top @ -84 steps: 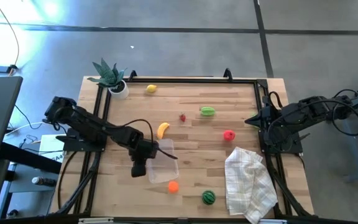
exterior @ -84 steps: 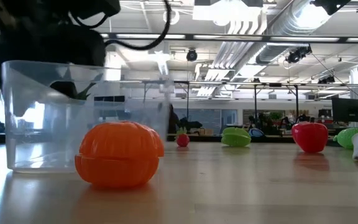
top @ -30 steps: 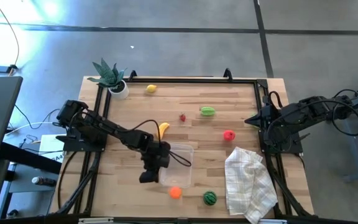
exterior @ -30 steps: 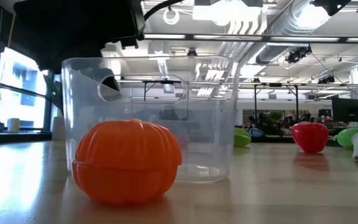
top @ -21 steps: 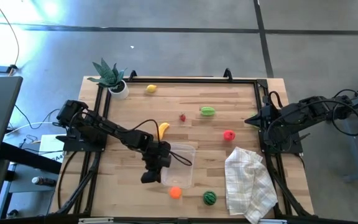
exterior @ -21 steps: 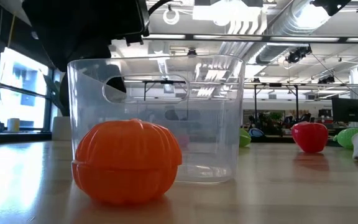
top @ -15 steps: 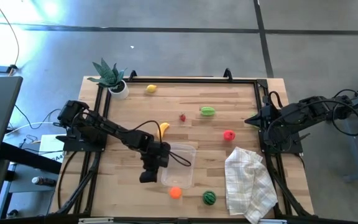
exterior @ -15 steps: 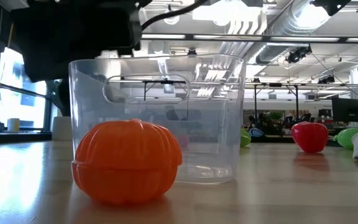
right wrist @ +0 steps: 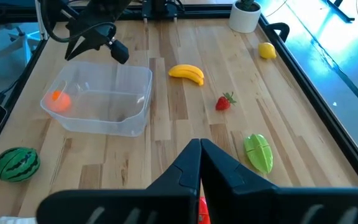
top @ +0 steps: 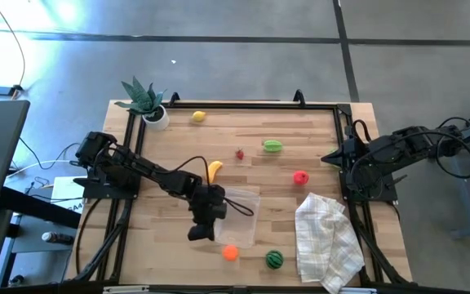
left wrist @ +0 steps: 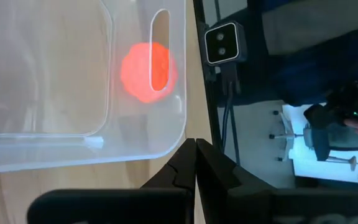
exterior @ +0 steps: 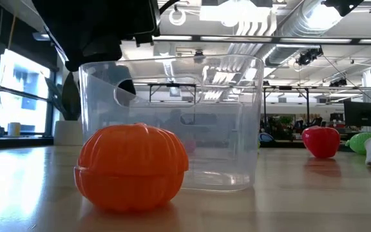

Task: Pick and placing Produce into tupperware
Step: Put the lemon into the transparent bin

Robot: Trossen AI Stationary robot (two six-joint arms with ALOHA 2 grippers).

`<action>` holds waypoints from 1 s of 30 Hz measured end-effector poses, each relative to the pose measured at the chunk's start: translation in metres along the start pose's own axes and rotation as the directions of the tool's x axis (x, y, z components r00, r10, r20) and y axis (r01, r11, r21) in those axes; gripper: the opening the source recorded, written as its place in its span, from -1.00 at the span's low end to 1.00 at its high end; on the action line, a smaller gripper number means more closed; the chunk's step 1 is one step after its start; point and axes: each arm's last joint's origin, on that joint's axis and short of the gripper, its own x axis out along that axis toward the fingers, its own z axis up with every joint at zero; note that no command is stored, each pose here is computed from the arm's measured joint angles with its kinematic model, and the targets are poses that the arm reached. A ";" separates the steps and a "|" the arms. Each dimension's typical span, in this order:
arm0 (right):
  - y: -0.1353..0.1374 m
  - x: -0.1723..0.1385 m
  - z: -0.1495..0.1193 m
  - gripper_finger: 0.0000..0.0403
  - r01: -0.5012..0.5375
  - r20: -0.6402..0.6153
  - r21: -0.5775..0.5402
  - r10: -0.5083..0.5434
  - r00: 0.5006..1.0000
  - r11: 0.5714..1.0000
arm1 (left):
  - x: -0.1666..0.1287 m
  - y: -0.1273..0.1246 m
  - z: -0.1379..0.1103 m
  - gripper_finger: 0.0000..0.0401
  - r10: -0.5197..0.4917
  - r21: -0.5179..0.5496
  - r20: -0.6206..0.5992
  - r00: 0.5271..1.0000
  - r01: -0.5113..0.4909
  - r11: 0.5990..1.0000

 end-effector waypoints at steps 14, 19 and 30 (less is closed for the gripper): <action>0.000 0.000 0.000 -1.00 0.000 0.000 0.004 0.000 1.000 1.000 | -0.001 -0.001 0.000 -1.00 -0.020 0.037 -0.005 1.000 0.020 0.999; 0.000 0.000 0.000 -1.00 0.000 0.000 0.005 0.000 1.000 1.000 | -0.008 -0.008 0.001 -1.00 -0.037 0.059 0.013 0.999 0.036 0.998; 0.000 0.000 0.001 -1.00 -0.002 0.008 0.011 0.002 1.000 1.000 | -0.108 -0.032 0.008 -1.00 0.153 0.174 0.358 0.921 -0.227 0.958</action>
